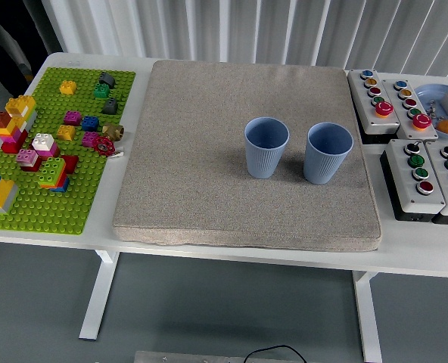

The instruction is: Pick cup pour cup place

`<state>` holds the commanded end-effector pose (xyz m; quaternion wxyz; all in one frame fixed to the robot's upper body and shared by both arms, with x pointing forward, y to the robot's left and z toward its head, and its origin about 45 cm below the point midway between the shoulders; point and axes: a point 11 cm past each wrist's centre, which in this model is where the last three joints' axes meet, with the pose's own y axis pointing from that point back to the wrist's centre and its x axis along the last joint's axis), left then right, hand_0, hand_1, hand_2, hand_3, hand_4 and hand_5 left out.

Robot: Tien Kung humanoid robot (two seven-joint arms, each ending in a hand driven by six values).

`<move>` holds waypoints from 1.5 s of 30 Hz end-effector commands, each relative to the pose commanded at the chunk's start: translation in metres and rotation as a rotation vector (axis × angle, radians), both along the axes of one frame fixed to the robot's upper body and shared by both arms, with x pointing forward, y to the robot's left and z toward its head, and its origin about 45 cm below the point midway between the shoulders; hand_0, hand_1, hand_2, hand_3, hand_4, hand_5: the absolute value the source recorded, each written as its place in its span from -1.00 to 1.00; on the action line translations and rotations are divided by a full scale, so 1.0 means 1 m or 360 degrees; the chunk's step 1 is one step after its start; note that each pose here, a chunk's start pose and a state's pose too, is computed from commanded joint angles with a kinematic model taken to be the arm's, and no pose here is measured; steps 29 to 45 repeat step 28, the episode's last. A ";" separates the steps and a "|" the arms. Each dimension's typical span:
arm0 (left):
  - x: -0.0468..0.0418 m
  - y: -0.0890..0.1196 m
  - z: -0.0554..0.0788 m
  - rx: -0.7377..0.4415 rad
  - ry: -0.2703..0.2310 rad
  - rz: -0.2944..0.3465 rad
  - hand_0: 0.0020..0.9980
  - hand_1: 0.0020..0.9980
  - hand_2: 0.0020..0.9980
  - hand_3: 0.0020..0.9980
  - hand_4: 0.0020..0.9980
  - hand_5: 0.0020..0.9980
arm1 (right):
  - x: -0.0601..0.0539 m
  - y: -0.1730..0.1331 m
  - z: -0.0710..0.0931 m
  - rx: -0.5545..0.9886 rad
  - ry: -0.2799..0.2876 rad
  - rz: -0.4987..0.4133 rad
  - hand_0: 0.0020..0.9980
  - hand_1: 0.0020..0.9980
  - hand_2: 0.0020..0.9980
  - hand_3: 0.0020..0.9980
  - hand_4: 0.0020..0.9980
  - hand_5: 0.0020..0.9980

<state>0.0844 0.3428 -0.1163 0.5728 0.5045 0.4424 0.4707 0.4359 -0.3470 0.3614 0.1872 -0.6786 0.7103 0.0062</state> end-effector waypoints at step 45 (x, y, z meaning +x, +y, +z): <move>-0.0037 -0.002 -0.001 -0.0003 0.0011 -0.0001 0.54 0.65 0.71 0.54 0.04 1.00 | 0.001 0.010 -0.004 -0.0007 0.0017 0.0038 0.77 0.61 0.59 0.64 0.66 0.04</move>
